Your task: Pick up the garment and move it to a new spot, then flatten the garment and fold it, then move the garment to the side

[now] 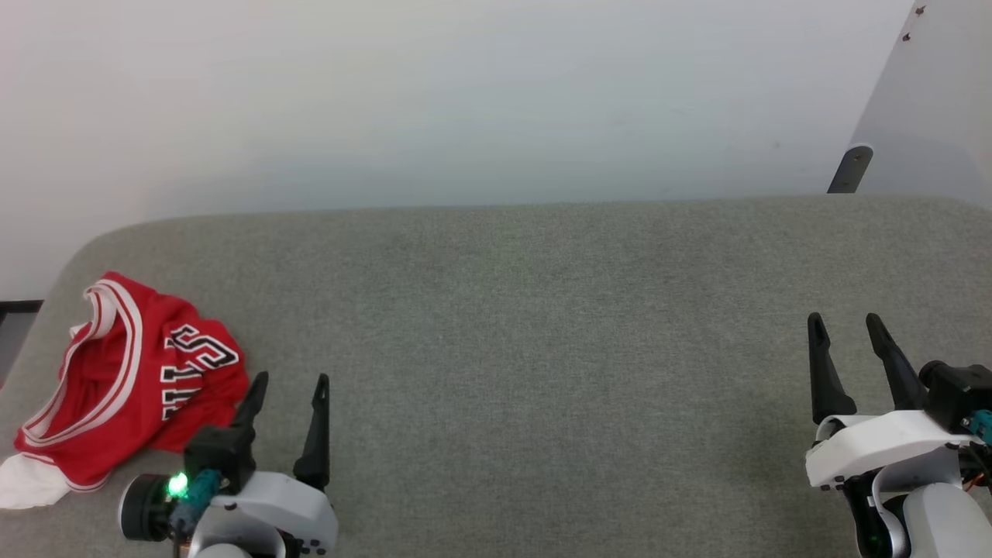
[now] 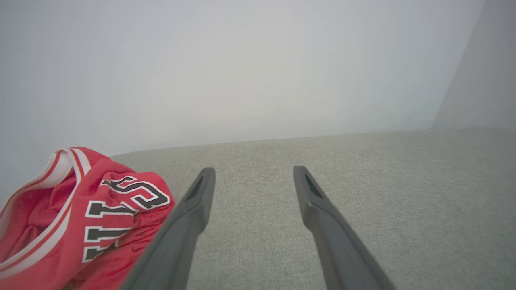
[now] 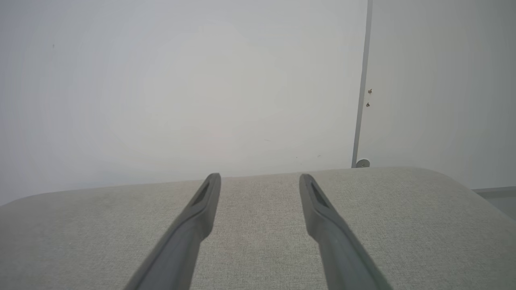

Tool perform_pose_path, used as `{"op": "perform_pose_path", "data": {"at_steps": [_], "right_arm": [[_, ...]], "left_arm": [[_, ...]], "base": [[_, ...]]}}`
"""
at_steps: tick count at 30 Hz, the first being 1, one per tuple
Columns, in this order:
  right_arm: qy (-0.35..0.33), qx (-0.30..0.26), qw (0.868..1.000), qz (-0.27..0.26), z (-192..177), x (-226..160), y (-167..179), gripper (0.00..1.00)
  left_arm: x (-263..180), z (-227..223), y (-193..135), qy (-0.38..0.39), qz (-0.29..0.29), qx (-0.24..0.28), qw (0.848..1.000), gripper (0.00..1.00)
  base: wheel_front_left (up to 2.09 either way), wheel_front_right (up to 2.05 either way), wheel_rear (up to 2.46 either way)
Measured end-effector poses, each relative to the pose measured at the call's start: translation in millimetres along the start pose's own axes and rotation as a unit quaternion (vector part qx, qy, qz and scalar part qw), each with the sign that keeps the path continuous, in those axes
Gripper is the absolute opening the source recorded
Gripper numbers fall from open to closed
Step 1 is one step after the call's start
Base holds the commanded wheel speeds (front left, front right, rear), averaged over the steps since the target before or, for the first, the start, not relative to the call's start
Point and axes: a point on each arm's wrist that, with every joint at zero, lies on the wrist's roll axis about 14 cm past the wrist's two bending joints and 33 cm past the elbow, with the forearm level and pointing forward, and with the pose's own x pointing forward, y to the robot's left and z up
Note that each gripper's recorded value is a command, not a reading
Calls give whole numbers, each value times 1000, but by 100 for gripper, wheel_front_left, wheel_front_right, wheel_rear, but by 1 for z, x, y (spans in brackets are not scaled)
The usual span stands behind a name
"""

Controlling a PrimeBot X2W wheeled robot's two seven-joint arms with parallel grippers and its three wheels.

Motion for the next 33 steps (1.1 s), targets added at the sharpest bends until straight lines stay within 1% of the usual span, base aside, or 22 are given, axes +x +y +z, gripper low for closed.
{"op": "perform_pose_path", "data": {"at_steps": [12,20,27,33], "right_arm": [[-10,-20,1000,-4,4,-1,-4,100],[-12,-16,1000,-2,4,0,-2,100],[-9,-1,1000,-1,0,1,1,100],[-4,15,1000,24,-6,9,22,100]], "left_arm": [[3,3,-3,-9,-12,38,999,100],[2,1,-2,-5,-12,36,999,100],[-1,-3,1,1,-7,33,999,100],[-14,-7,21,7,28,25,999,100]], "base": [[0,0,0],[0,0,0],[0,0,0],[0,0,0]]}}
